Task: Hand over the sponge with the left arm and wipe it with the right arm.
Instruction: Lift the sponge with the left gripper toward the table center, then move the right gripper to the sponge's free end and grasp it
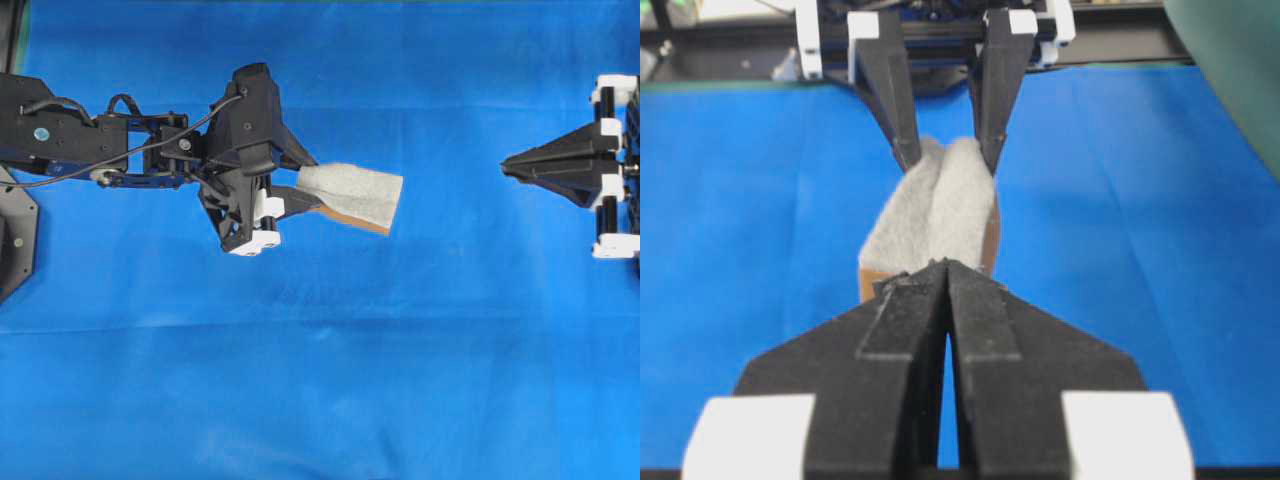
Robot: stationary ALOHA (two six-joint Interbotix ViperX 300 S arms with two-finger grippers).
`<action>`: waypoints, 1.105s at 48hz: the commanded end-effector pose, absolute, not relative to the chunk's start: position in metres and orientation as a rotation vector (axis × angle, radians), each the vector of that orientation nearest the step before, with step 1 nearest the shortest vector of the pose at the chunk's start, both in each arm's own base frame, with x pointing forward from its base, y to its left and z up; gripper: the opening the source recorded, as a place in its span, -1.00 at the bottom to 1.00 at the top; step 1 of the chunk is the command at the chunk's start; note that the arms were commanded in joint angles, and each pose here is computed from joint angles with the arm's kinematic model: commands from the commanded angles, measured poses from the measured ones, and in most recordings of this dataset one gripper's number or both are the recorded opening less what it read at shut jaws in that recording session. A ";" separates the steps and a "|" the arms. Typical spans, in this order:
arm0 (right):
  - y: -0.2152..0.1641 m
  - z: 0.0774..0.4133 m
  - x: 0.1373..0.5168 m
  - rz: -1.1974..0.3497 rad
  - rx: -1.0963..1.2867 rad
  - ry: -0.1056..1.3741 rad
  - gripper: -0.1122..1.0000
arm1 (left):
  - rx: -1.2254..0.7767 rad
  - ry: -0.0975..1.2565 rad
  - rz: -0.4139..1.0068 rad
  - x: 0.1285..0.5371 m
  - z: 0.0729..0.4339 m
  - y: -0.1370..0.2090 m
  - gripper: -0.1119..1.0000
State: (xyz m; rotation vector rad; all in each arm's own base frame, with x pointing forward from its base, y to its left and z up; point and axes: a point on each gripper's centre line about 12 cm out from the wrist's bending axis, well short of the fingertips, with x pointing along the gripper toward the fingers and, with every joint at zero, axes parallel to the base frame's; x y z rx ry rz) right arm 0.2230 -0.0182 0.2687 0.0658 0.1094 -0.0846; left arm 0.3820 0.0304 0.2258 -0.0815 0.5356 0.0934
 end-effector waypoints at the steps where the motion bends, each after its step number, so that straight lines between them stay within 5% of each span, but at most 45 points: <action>1: -0.018 0.281 0.231 -0.080 0.092 0.078 -0.79 | -0.084 0.506 0.094 0.382 0.236 0.030 -0.10; 15: -0.004 0.281 0.272 -0.022 0.111 0.128 -0.73 | -0.085 0.511 0.098 0.382 0.234 0.032 -0.10; 24: -0.001 0.270 0.303 -0.015 0.112 0.196 0.23 | -0.085 0.512 0.100 0.382 0.234 0.033 -0.10; 28: -0.002 0.264 0.318 -0.018 0.110 0.223 0.49 | -0.085 0.512 0.100 0.382 0.234 0.033 -0.10; 53: -0.025 0.235 0.369 -0.094 0.142 0.385 0.52 | -0.081 0.528 0.099 0.379 0.228 0.033 -0.10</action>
